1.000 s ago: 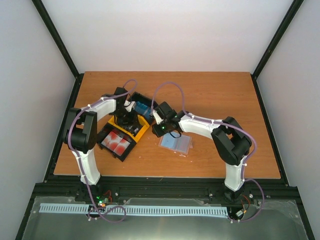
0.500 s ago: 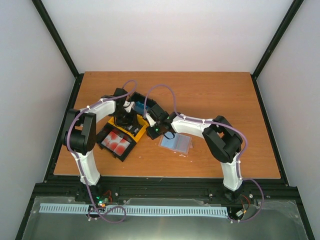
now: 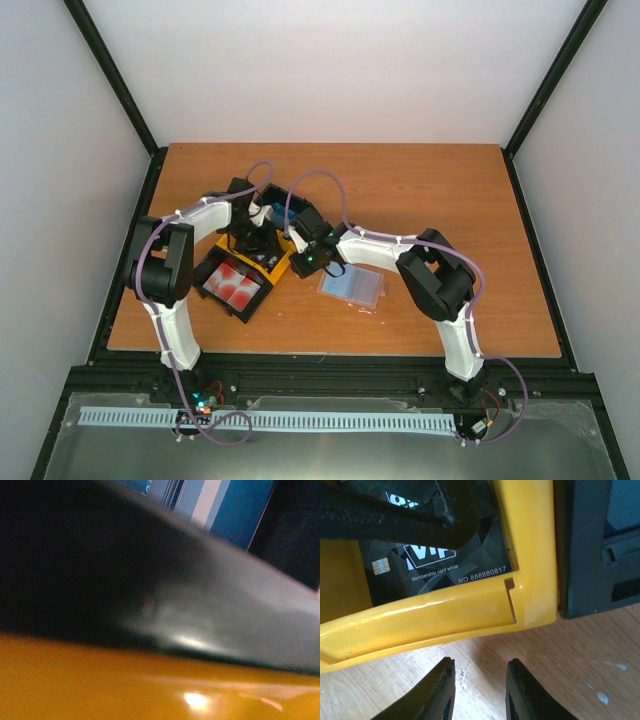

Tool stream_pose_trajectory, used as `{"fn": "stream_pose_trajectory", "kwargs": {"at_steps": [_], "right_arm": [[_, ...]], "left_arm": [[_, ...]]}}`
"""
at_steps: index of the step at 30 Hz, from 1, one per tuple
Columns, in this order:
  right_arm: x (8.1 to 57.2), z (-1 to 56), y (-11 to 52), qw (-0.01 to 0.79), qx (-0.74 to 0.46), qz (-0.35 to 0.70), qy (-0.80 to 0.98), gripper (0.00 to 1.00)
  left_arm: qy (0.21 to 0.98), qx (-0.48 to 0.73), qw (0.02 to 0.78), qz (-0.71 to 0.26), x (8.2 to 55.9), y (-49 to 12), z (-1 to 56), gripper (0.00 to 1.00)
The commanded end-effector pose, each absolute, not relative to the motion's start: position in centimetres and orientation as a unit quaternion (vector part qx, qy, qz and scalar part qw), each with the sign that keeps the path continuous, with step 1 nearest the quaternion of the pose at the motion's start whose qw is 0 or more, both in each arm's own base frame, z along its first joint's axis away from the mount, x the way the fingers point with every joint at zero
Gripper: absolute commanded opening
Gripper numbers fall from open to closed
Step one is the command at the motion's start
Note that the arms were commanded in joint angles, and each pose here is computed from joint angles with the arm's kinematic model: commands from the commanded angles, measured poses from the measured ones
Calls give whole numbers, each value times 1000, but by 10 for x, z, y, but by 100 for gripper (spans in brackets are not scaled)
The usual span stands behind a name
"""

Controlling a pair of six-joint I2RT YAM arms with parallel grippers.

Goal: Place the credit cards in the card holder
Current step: Pick up the credit card from the storage box.

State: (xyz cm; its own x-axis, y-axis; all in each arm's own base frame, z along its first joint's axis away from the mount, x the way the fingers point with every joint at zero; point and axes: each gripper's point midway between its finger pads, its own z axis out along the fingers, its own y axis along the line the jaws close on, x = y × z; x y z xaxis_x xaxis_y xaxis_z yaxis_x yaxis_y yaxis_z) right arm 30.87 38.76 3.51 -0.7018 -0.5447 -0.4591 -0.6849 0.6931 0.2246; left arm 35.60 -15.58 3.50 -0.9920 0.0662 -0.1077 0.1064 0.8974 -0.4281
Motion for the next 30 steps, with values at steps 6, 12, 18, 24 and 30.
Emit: {"fn": "stream_pose_trajectory", "kwargs": {"at_steps": [6, 12, 18, 24, 30], "right_arm": [[310, 34, 397, 184, -344, 196, 899, 29], [310, 35, 399, 185, -345, 201, 898, 29], [311, 33, 398, 185, -343, 197, 900, 29], [310, 32, 396, 184, -342, 194, 901, 29], [310, 30, 395, 182, -342, 194, 901, 29]], "left_arm": [[961, 28, -3, -275, 339, -172, 36, 48], [956, 30, -3, -290, 337, -177, 47, 46], [978, 10, 44, -202, 357, -149, 50, 48], [988, 1, 83, -131, 371, -127, 49, 59], [986, 8, 92, -136, 377, -132, 55, 62]]}}
